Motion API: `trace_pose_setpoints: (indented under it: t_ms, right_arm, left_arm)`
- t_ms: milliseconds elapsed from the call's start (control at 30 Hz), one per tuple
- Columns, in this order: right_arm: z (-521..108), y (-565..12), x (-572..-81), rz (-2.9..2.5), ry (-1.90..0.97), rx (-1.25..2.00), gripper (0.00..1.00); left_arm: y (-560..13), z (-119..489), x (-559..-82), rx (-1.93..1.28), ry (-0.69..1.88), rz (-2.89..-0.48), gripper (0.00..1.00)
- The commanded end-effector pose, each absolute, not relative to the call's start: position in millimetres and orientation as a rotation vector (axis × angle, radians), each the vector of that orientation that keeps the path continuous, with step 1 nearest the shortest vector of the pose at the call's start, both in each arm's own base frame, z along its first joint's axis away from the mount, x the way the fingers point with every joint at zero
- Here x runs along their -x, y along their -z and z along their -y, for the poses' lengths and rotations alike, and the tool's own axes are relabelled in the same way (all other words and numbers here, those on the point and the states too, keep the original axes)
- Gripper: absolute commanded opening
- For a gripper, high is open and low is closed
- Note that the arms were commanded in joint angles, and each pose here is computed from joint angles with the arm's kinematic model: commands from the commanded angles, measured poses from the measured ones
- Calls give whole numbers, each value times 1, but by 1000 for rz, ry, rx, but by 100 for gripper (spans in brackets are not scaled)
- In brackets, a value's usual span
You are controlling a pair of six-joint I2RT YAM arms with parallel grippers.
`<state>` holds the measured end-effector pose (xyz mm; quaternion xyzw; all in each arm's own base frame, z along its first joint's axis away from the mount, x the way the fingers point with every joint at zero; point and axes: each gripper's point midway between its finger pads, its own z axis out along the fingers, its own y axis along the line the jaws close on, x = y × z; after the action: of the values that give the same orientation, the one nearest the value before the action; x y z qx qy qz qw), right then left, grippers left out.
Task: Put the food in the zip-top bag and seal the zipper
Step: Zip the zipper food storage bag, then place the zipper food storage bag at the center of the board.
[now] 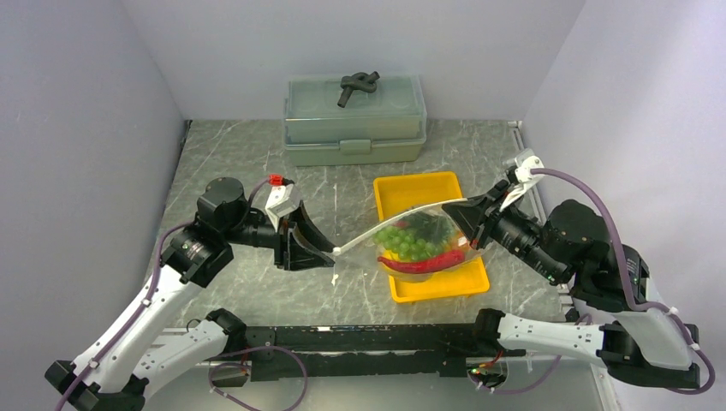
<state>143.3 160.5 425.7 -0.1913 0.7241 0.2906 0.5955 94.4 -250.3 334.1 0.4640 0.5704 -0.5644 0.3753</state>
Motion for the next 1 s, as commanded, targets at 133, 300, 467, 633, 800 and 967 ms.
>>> trace_pose_setpoints:
  t_ms: [133,300,467,633,800,967]
  right_arm:
    - [-186,-434,-147,-1661,-704,509,0]
    - [-204,-422,-144,-1695,-719,593,0]
    - [-218,-415,-139,-1717,-744,663,0]
    - [-233,-408,-132,-1733,-790,737,0]
    - [-247,-399,-123,-1740,-844,817,0]
    - [-260,-391,-114,-1742,-902,891,0]
  left_arm:
    - [-335,248,-105,-1132,1361,-1474,66]
    - [-341,246,-116,-1077,1281,-1471,100]
    - [-350,245,-130,-1031,1211,-1472,100]
    - [-364,243,-141,-1001,1145,-1464,100]
    - [-385,239,-145,-989,1087,-1425,100]
    - [-395,244,-143,-1018,1118,-1393,100]
